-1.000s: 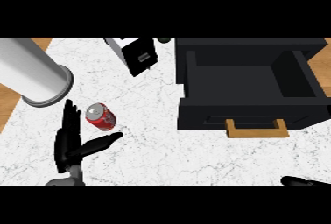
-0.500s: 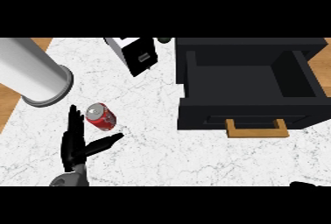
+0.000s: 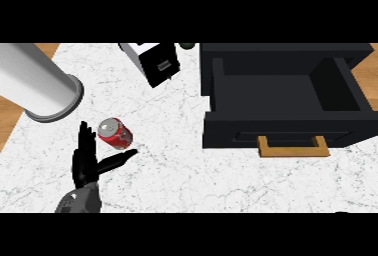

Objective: Pick up the can, place it into the drawer and close the drawer

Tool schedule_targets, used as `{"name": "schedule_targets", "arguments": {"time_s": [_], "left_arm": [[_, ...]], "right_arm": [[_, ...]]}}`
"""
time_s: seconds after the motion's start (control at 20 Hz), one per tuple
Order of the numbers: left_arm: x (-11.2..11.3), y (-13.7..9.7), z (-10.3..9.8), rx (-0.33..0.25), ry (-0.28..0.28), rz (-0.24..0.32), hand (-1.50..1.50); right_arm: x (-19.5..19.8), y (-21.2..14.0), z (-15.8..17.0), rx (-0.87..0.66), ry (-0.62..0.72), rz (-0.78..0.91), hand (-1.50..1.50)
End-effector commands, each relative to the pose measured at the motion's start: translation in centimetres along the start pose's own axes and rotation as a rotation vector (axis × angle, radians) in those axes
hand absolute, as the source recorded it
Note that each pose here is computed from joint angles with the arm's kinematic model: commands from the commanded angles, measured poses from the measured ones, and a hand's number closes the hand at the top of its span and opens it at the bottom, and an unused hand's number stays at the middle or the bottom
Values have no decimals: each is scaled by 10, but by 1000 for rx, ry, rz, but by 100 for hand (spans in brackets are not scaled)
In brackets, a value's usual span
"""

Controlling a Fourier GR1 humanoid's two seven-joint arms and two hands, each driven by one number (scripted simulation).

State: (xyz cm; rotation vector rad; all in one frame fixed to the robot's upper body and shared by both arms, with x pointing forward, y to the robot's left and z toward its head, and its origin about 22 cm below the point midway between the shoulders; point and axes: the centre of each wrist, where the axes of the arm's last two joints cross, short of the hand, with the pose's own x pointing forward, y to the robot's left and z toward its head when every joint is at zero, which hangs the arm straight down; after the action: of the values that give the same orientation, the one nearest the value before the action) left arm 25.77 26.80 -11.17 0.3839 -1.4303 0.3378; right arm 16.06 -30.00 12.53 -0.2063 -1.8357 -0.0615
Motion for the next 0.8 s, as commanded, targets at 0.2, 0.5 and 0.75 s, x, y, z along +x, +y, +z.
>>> {"name": "schedule_targets", "arguments": {"time_s": [0.2, 0.5, 0.75], "left_arm": [[-7, -2, -30, 0, -16, 17, -150], [3, -3, -53, -37, -10, 11, -150], [-3, -11, -44, -174, -10, 20, -150]], "right_arm": [[-8, -22, -7, 0, 4, -4, -150], [18, 5, -3, 6, -10, 10, -150], [-4, 1, -7, -10, 8, 13, -150]]}}
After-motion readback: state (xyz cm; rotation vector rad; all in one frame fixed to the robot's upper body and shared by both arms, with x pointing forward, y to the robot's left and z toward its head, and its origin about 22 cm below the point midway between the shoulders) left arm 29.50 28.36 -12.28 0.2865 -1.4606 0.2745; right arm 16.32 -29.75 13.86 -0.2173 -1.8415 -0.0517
